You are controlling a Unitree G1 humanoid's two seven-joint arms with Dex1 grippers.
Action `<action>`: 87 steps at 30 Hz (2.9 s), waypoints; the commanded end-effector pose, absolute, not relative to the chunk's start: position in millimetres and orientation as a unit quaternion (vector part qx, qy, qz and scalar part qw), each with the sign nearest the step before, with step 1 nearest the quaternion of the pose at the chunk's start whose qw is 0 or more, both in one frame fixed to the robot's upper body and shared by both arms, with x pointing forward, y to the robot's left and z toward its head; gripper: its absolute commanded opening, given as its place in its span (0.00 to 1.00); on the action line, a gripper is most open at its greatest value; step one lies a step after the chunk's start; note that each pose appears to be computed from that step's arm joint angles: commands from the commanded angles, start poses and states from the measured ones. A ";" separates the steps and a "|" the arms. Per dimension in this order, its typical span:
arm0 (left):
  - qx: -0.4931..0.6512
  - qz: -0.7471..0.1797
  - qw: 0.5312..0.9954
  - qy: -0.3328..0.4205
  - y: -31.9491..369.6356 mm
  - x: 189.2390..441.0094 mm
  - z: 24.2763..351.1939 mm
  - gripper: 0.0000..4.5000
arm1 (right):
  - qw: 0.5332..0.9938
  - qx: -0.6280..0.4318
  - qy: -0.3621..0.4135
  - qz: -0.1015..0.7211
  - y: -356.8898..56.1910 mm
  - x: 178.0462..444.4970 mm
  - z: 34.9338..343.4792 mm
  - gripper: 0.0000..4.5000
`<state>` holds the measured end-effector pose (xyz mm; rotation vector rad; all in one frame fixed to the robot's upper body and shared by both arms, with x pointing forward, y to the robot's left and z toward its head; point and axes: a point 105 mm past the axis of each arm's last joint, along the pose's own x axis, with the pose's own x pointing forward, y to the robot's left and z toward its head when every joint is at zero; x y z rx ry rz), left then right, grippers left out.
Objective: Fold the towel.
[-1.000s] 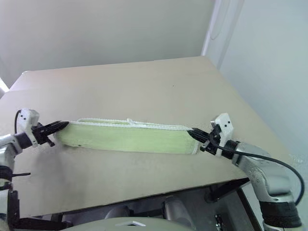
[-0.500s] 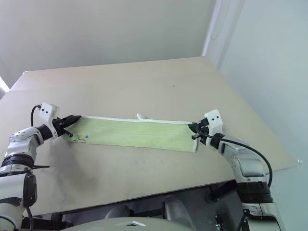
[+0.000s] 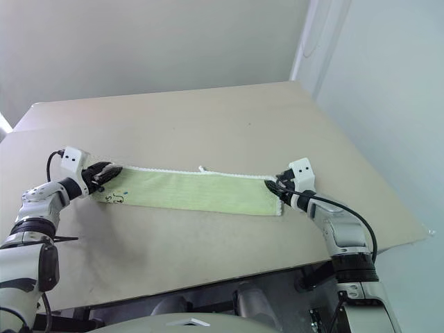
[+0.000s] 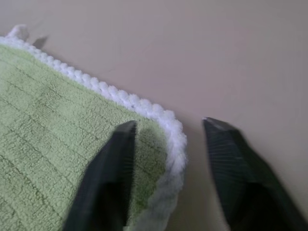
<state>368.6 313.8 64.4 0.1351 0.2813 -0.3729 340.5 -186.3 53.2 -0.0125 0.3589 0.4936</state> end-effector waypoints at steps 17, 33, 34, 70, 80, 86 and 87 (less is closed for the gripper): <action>-0.025 -0.469 0.882 0.041 233.8 344.4 155.0 0.97 | 0.878 0.348 0.202 0.261 -190.2 262.2 120.9 0.99; 0.004 -0.593 0.791 0.151 184.7 276.5 114.1 0.97 | 0.814 0.471 0.282 0.189 -157.0 241.0 80.9 0.99; 0.006 -0.594 0.790 0.154 184.2 275.9 113.2 0.97 | 0.813 0.473 0.287 0.181 -156.0 242.8 77.6 0.99; 0.012 -0.560 0.819 0.127 181.8 297.8 106.2 0.97 | 0.831 0.518 0.196 0.040 -190.5 297.1 78.1 0.00; 0.021 -0.549 0.828 0.117 185.5 305.4 112.3 0.97 | 0.903 0.384 0.191 0.038 -266.4 302.3 112.1 0.00; 0.026 -0.540 0.834 0.111 184.7 316.3 112.9 0.97 | 0.934 0.241 0.179 0.194 -201.4 304.4 149.6 0.00; 0.027 -0.539 0.835 0.111 184.6 317.6 112.6 0.97 | 0.935 0.205 0.181 0.225 -184.6 300.5 151.8 0.00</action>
